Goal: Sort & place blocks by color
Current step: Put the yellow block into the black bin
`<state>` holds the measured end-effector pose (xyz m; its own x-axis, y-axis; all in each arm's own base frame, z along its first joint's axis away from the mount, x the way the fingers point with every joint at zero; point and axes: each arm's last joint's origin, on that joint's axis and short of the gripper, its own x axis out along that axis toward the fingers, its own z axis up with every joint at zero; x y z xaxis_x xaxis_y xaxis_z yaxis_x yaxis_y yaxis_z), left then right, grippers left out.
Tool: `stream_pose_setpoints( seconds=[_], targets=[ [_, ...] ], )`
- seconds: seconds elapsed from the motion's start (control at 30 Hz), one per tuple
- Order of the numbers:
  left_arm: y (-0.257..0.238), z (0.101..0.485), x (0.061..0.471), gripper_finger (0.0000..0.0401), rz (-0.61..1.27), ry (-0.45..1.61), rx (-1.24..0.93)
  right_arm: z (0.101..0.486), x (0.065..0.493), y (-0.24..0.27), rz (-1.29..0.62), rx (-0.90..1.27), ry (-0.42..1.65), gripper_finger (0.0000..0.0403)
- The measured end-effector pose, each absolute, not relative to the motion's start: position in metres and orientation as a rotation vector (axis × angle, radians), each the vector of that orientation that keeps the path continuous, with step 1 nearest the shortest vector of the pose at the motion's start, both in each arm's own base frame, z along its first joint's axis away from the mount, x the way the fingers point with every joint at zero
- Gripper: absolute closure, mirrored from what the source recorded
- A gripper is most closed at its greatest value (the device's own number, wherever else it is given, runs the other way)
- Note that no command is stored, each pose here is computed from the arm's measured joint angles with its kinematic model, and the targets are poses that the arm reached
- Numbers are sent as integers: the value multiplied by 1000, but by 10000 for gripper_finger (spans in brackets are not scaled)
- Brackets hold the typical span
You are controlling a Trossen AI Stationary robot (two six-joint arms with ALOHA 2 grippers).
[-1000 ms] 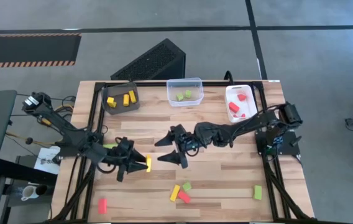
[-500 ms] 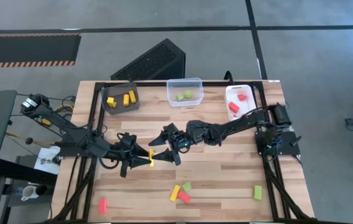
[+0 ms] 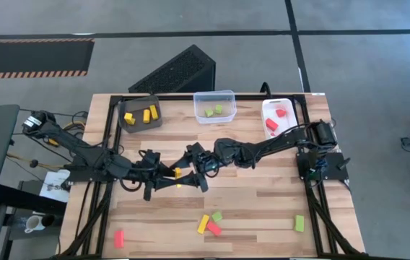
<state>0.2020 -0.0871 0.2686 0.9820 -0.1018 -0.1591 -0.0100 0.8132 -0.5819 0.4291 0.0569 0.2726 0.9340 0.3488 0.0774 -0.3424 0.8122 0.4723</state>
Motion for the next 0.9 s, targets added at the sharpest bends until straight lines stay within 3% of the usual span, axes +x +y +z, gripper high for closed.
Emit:
stream_pose_setpoints(
  seconds=[0.27, 0.43, 0.73, 0.9],
  targets=[
    [-86, 268, 202, 290, -22, 185, -600, 270, 429, 56, 351, 504, 44, 189],
    [-86, 265, 202, 266, 5, 200, -591, 269, 430, 51, 346, 514, 53, 276],
    [-80, 260, 201, 175, 140, 209, -617, 267, 432, 38, 241, 580, 51, 276],
    [-73, 256, 203, 151, 183, 237, -629, 266, 432, 36, 180, 582, 36, 276]
  ],
)
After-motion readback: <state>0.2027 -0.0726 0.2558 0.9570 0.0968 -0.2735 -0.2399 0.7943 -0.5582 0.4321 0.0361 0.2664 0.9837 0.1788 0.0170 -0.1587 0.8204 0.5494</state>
